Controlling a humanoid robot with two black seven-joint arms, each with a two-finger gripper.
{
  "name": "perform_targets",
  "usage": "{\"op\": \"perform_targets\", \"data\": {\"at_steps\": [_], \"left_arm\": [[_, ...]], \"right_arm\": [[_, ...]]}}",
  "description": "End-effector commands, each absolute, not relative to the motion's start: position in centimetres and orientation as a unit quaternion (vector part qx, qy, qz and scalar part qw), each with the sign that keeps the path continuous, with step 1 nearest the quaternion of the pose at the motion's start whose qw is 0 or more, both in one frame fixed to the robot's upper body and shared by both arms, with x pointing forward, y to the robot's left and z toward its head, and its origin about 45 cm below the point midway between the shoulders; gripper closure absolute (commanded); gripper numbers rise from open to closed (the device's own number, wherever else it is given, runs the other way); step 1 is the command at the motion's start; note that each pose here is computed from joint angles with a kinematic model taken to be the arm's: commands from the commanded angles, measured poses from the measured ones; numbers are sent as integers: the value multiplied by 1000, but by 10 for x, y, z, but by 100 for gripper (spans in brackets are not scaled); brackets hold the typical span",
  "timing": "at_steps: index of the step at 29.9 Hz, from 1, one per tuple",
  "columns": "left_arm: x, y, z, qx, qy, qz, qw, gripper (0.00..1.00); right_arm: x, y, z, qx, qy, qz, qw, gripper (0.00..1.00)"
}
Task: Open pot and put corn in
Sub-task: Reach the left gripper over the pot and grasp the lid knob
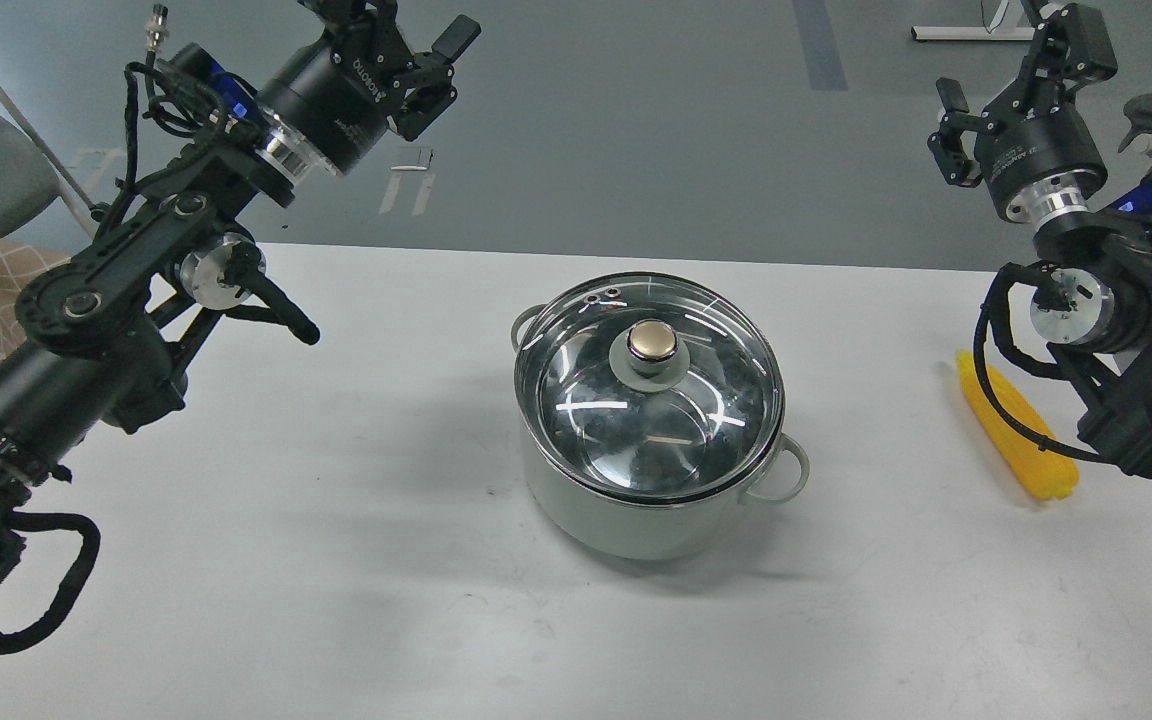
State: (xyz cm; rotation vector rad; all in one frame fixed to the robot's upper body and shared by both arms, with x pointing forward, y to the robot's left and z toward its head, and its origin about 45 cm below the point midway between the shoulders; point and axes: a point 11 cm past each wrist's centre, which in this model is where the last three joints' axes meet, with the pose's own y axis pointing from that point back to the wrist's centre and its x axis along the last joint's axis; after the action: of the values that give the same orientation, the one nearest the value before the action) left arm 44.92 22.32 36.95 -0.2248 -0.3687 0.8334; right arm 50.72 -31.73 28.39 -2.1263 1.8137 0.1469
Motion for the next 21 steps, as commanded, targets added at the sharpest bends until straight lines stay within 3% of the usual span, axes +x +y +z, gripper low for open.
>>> {"op": "perform_targets", "data": {"at_steps": [1, 8, 13, 21], "left_arm": [[431, 205, 386, -52, -287, 357, 887, 2], [399, 165, 391, 46, -468, 256, 845, 2], [385, 146, 378, 130, -592, 182, 774, 2], [364, 115, 310, 203, -688, 48, 695, 2]], "right_arm": [[503, -326, 280, -747, 642, 51, 165, 0], [488, -347, 264, -736, 660, 54, 144, 0], [479, -363, 263, -731, 667, 48, 134, 0], [473, -367, 258, -732, 667, 52, 130, 0]]}}
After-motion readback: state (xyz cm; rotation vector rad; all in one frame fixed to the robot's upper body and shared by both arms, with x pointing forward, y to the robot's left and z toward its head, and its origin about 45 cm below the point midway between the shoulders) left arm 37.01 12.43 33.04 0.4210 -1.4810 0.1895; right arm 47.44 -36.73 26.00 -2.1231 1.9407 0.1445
